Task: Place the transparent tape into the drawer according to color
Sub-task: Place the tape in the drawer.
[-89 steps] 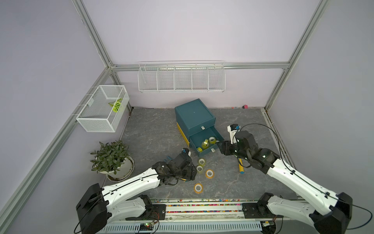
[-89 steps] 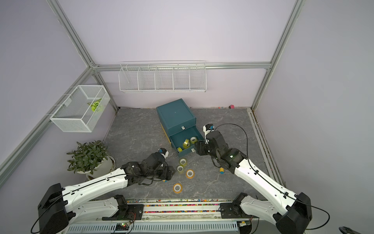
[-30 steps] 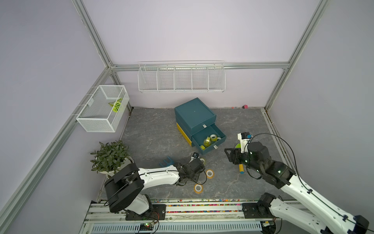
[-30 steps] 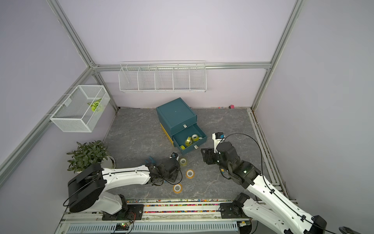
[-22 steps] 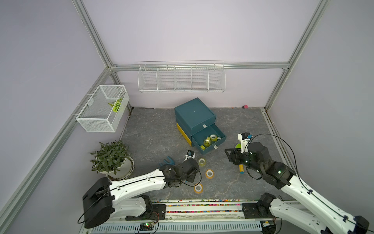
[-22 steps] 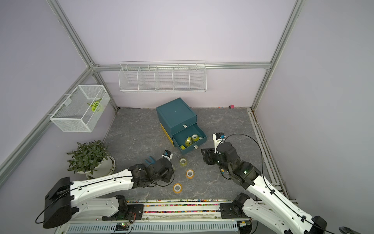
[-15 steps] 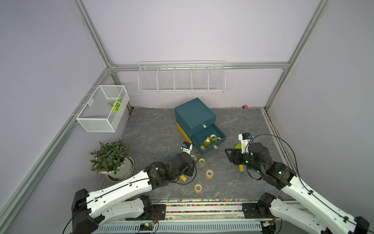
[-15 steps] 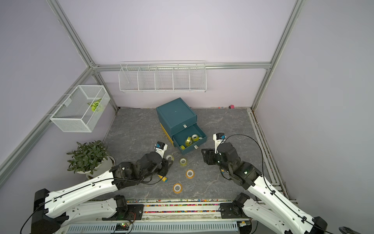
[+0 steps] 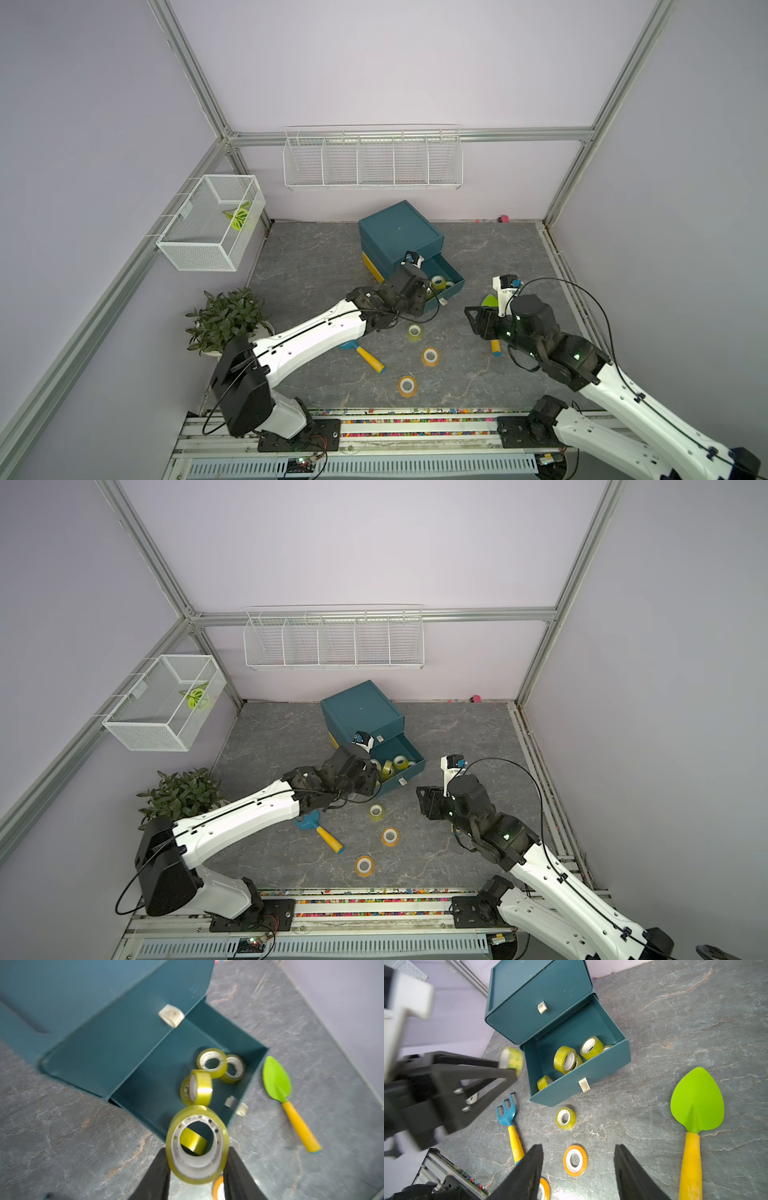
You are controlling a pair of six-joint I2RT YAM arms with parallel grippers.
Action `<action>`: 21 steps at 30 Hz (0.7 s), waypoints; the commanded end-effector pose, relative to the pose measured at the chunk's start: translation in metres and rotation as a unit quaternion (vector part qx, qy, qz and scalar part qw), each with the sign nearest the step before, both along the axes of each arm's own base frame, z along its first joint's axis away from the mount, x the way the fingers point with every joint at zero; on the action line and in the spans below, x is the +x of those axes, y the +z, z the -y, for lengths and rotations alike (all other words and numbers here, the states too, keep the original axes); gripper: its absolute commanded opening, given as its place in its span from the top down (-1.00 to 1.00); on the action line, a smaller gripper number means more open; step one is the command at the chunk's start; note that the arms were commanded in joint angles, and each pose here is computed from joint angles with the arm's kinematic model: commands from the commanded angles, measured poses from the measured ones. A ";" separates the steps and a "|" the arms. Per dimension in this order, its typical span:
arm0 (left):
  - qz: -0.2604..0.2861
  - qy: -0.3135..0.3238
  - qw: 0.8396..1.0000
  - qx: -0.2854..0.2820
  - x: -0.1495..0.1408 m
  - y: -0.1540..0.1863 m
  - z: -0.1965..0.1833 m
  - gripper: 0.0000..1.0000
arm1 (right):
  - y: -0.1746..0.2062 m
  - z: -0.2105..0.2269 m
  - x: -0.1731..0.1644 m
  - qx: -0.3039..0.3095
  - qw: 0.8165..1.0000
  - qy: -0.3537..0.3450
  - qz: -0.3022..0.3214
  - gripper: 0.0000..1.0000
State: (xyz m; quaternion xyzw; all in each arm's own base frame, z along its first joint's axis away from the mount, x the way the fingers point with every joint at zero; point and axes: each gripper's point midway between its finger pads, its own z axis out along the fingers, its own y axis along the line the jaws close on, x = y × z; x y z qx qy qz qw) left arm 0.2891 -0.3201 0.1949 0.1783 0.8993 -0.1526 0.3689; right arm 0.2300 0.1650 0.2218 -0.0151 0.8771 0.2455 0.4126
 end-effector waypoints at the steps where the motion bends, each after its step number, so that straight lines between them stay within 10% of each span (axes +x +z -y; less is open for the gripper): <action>1: -0.004 0.007 1.000 -0.009 0.018 -0.002 0.001 0.32 | -0.009 0.005 -0.002 -0.013 1.000 -0.006 -0.005 -0.19; 21: -0.026 0.008 0.999 -0.040 0.013 0.019 -0.003 -0.65 | -0.014 -0.005 -0.006 -0.008 1.000 0.019 -0.021 -0.25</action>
